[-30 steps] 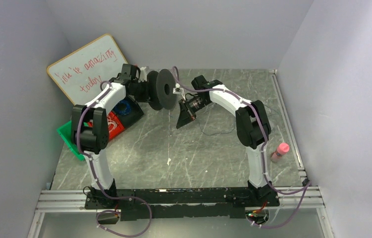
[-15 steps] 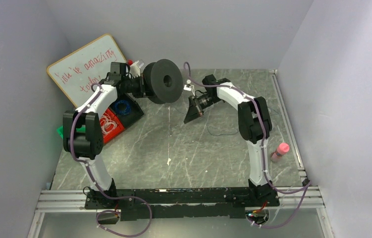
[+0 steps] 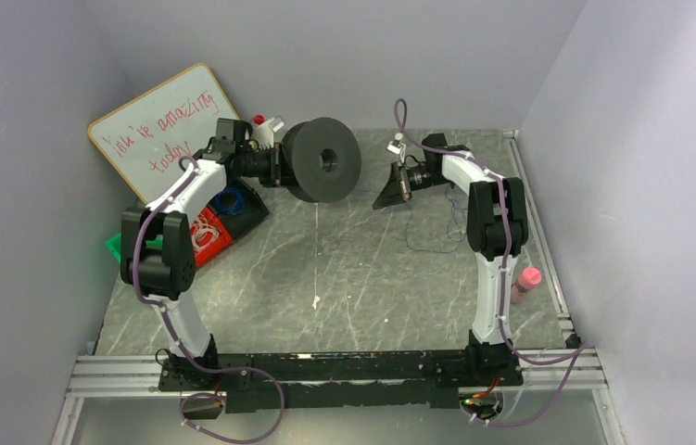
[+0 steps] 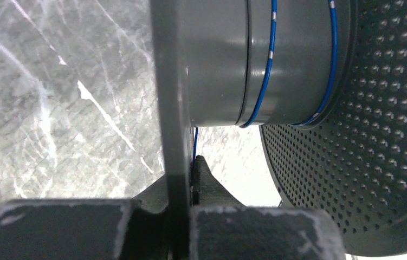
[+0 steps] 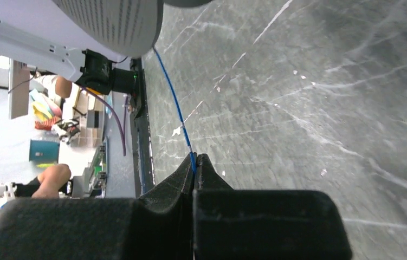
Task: Wrap the cables
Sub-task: Wrap the cable around the cable reel.
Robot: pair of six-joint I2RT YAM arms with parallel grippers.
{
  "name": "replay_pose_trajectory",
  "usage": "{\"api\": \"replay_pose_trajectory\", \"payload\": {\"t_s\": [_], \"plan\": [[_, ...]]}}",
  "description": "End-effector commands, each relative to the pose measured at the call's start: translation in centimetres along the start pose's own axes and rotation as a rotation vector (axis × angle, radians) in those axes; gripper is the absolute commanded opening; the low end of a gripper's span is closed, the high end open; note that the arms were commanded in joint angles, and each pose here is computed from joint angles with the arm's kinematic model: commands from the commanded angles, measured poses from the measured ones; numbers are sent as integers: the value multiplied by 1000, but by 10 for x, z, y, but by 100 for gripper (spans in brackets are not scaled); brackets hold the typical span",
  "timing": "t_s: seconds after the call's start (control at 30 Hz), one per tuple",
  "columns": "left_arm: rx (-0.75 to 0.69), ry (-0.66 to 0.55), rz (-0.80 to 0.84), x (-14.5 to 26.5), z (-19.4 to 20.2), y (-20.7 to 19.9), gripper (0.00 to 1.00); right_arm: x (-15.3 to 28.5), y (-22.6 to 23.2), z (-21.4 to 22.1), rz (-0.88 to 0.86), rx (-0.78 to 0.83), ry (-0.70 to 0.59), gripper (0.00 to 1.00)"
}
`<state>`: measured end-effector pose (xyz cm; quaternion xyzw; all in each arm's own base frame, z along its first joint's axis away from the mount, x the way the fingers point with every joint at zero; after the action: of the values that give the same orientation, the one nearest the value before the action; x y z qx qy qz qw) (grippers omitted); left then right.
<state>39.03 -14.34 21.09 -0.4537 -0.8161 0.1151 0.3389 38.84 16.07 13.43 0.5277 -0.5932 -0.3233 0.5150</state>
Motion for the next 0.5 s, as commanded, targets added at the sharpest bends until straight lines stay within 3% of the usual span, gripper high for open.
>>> {"api": "replay_pose_trajectory", "payload": {"t_s": [0.0,0.27,0.47], "plan": [[-214,-59,94,11,-27,-37,2,13,-4,-8,-13,18,-45,2],[-290,9,81,-7,-18,-50,2,50,-23,-15,-42,-67,-132,1],[-327,71,7,-23,-11,-53,2,62,-13,-20,-6,-22,-154,5]]}}
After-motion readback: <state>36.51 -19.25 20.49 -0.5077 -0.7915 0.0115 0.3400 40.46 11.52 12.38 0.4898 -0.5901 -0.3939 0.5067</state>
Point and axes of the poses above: each gripper's point midway between its finger pads, its own x axis back along the fingers, its own y axis along the line the jaws close on, z = x × y, the point moved 7 cm from there along x, back along the fingers, and after that the axes turned 15 degrees about -x, right-handed, at the moved point
